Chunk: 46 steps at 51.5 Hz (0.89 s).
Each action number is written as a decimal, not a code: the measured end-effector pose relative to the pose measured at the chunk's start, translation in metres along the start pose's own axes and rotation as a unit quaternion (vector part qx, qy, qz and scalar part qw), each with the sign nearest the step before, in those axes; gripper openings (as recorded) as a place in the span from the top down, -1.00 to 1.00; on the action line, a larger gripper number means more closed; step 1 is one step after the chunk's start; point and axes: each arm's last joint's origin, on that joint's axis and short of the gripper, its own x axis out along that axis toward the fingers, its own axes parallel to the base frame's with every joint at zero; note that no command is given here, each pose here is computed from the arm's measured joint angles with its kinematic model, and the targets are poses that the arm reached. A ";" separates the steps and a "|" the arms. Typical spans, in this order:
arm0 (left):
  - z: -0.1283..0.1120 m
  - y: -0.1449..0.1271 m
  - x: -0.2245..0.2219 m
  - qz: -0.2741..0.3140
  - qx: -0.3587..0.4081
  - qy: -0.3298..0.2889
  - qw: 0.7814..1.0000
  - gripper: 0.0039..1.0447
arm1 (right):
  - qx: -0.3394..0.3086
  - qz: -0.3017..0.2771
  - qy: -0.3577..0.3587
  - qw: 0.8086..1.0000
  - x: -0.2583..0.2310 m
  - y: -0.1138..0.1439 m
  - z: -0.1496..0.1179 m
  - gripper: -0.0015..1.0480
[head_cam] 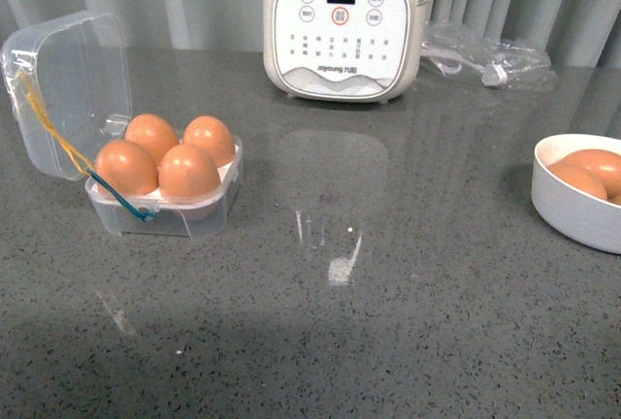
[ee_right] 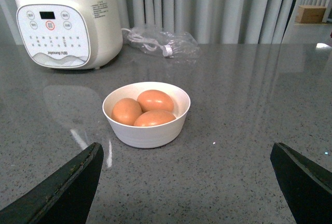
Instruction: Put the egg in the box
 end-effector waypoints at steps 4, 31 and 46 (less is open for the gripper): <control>0.026 -0.006 0.008 -0.012 -0.002 -0.042 0.999 -0.88 | 0.000 0.000 0.000 1.000 0.000 0.000 0.000 -0.87; 0.067 -0.013 0.125 0.014 0.176 -0.130 0.976 -0.88 | 0.000 0.000 0.000 1.000 0.000 0.000 0.000 -0.87; 0.074 -0.018 0.161 0.016 0.210 -0.107 0.972 -0.88 | 0.000 0.000 0.000 1.000 0.000 0.000 0.000 -0.87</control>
